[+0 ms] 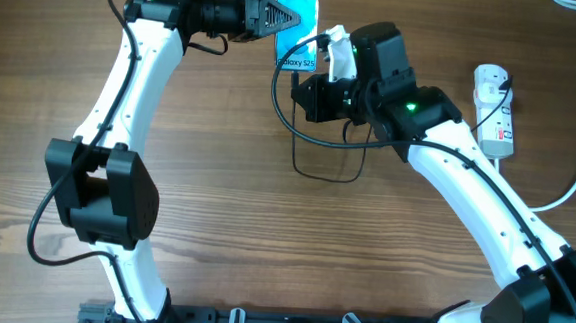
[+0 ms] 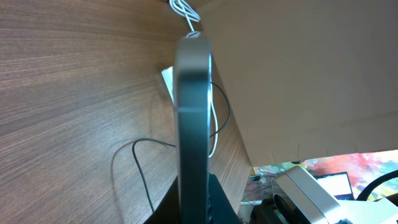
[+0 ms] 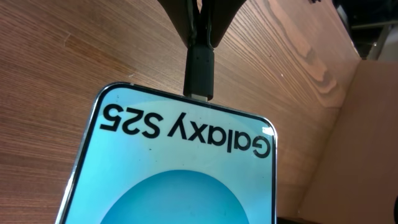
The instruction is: Plug charger to phone and switch on socket
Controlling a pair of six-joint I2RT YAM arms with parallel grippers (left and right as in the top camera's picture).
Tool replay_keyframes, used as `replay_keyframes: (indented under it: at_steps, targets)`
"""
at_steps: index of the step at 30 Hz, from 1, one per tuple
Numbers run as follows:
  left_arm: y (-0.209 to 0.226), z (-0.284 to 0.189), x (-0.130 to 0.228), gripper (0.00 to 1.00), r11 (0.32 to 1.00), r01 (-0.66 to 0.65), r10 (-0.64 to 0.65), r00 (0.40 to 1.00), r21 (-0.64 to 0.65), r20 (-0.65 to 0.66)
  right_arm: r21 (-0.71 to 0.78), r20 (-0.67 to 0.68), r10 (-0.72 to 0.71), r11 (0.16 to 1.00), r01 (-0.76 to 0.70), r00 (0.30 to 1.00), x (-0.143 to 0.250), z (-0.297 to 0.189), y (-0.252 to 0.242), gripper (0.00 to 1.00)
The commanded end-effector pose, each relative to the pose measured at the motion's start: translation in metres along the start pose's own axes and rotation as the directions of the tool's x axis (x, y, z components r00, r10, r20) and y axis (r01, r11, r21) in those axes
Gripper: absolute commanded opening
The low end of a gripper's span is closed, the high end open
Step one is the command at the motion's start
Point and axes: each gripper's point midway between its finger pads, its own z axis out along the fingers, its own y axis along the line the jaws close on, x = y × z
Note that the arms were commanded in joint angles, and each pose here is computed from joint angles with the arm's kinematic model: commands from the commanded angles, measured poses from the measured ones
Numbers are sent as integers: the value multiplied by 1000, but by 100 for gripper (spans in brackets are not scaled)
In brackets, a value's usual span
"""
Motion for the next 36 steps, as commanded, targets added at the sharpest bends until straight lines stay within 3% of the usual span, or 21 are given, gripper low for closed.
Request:
replay_keyframes:
  at_steps: [1, 17, 25, 27, 30, 31, 32, 36]
  targets:
    - [-25, -6, 1, 4, 998, -50, 50, 999, 41, -3, 8, 97, -31, 1000, 31, 995, -27, -14, 7, 4]
    - [-24, -6, 4, 4, 999, -33, 33, 999, 39, -12, 21, 159, -54, 998, 51, 986, -42, -16, 7, 5]
    - [-19, -6, 3, 4, 999, -30, 30, 1000, 15, -5, 26, 138, -45, 999, 42, 989, -37, -15, 6, 54]
    - [-11, -6, 1, 4, 999, -20, 20, 1000, -32, 6, 32, 119, -37, 999, 33, 992, -32, -15, 4, 60]
    - [17, -9, 2, 4, 982, 33, -27, 999, -186, 30, 53, 65, -20, 998, 17, 998, -19, -14, -2, 67]
    - [49, -17, 8, 4, 929, 88, -74, 996, -360, 53, 72, 20, 0, 997, -2, 1000, -7, -13, -7, 77]
    - [64, -22, 13, 4, 894, 115, -99, 993, -434, 59, 82, 2, 10, 997, -10, 1000, -2, -13, -10, 80]
    - [93, -24, 36, 4, 836, 173, -182, 983, -520, 35, 191, -64, 57, 981, -44, 996, 19, -16, -31, 94]
